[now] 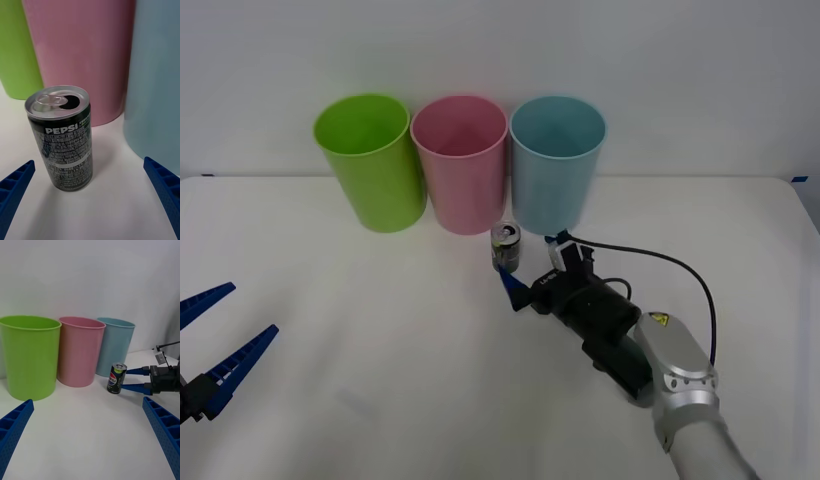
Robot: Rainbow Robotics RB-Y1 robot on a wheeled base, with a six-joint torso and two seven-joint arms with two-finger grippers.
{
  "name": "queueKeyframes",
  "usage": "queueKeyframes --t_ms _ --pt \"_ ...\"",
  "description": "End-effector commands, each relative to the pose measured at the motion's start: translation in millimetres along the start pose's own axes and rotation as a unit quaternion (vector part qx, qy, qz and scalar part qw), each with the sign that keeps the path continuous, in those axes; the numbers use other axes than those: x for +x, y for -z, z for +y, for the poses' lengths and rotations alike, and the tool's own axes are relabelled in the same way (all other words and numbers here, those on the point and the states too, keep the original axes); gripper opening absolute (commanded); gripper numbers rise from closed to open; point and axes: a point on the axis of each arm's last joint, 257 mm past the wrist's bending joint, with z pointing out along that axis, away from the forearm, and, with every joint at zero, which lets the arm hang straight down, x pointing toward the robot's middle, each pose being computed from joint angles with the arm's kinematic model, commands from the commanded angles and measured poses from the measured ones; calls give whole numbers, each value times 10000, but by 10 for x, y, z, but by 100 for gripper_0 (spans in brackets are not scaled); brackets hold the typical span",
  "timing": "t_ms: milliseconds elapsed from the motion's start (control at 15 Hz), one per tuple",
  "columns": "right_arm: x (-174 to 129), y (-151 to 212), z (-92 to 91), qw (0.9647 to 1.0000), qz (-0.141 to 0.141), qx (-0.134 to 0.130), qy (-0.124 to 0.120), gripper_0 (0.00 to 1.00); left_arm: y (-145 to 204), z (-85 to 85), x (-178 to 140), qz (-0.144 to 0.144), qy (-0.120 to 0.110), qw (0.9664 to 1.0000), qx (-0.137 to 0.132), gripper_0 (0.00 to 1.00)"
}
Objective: Grasp the object on the table and drop it into the matching bin: aluminum can to the light blue bin, PET bottle to the pink bin.
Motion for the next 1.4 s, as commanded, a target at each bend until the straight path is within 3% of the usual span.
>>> queueKeyframes --t_ms 67,467,1200,1267,1333,1400 --pt "-37 -68 -16 10000 24 51 77 100 0 0 0 0 0 10000 0 100" --pt "-99 -159 176 10000 -5 -45 58 100 0 0 0 0 0 10000 0 100" --pt "-164 -216 179 9999 -21 37 133 100 0 0 0 0 0 10000 0 100" --pt "-164 -216 179 9999 -21 37 141 76 0 0 0 0 0 10000 0 100" --pt "-158 -215 176 9999 -17 45 124 24 0 0 0 0 0 10000 0 100" --pt "-155 -212 167 9999 -15 63 115 3 0 0 0 0 0 10000 0 100"
